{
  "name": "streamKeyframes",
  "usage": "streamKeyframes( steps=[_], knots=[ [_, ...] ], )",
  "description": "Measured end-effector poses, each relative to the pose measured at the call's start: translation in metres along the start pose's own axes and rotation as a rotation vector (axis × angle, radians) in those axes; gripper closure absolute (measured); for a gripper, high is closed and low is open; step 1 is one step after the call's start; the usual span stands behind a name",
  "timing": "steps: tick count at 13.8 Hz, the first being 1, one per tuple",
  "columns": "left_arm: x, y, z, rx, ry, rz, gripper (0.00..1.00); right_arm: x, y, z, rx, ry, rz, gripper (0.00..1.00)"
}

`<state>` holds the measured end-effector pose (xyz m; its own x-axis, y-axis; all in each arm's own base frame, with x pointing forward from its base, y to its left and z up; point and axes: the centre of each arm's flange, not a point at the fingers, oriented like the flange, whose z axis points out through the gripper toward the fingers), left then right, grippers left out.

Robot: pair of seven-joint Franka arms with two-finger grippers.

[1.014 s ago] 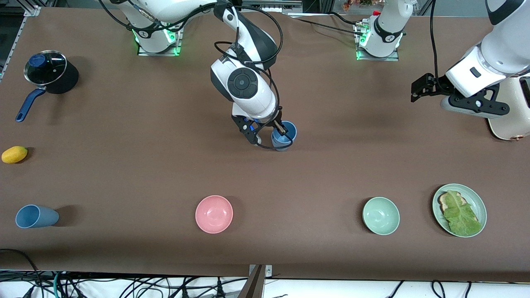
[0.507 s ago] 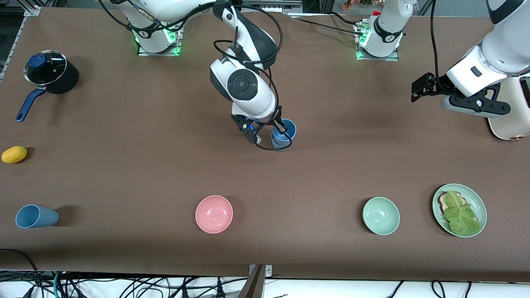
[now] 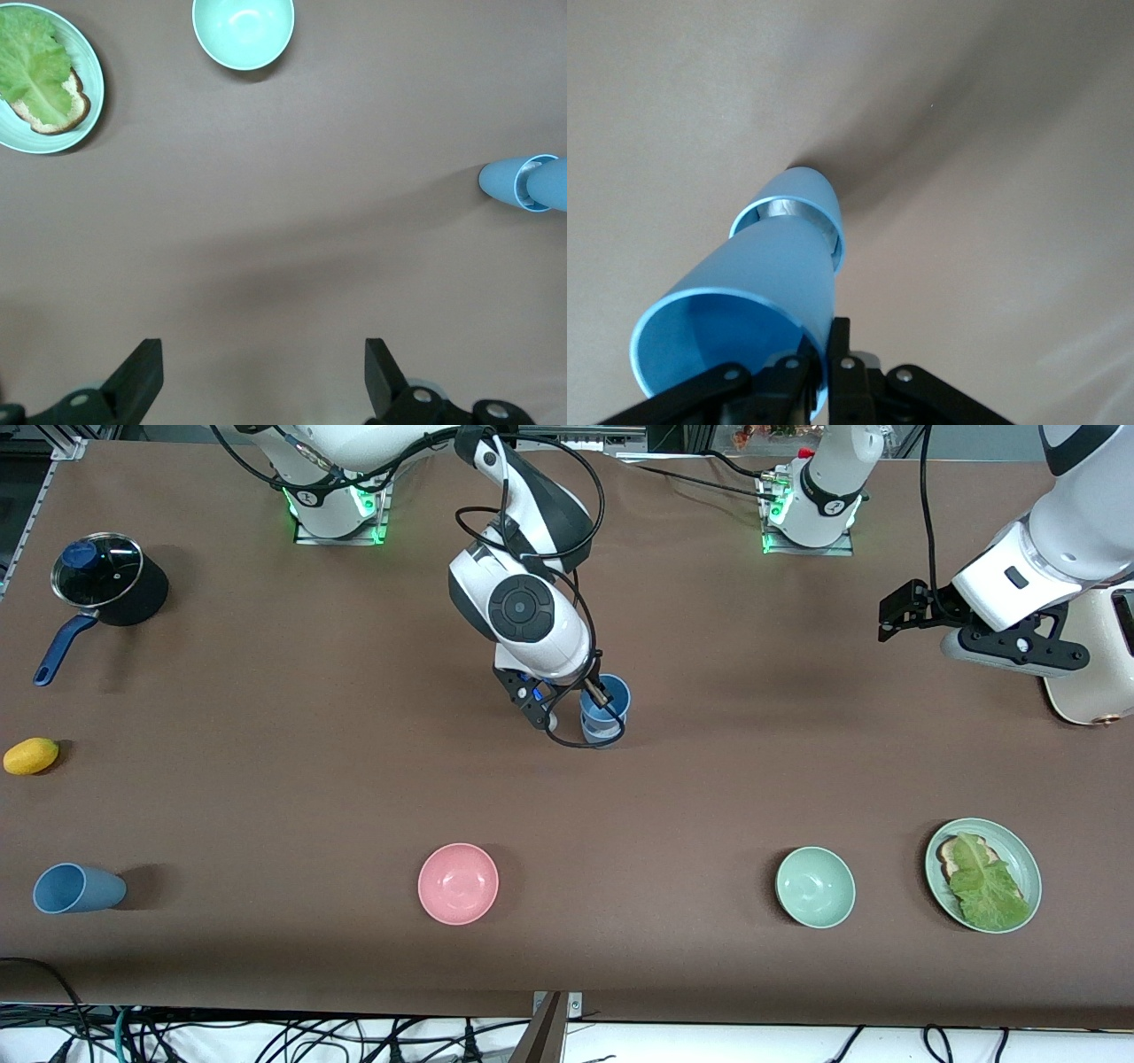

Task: Stack blue cups with both arms
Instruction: 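Press the stacked cups down and open the right gripper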

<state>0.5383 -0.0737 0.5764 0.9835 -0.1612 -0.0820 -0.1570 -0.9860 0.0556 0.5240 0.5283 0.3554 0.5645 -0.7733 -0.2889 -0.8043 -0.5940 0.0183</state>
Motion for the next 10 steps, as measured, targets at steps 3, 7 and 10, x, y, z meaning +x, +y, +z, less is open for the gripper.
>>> streamKeyframes(
  steps=[3, 7, 10],
  knots=[
    [0.0, 0.0, 0.0, 0.0, -0.001, 0.0, 0.0, 0.003, 0.0, 0.01, -0.014, 0.001, 0.003, 0.94],
    [-0.001, -0.001, 0.001, -0.001, -0.008, -0.002, 0.0, 0.0, 0.0, 0.018, -0.023, 0.001, 0.007, 0.76],
    [-0.001, -0.001, 0.001, -0.001, -0.011, -0.002, 0.0, 0.001, -0.002, 0.013, -0.012, 0.002, 0.009, 0.47]
  ],
)
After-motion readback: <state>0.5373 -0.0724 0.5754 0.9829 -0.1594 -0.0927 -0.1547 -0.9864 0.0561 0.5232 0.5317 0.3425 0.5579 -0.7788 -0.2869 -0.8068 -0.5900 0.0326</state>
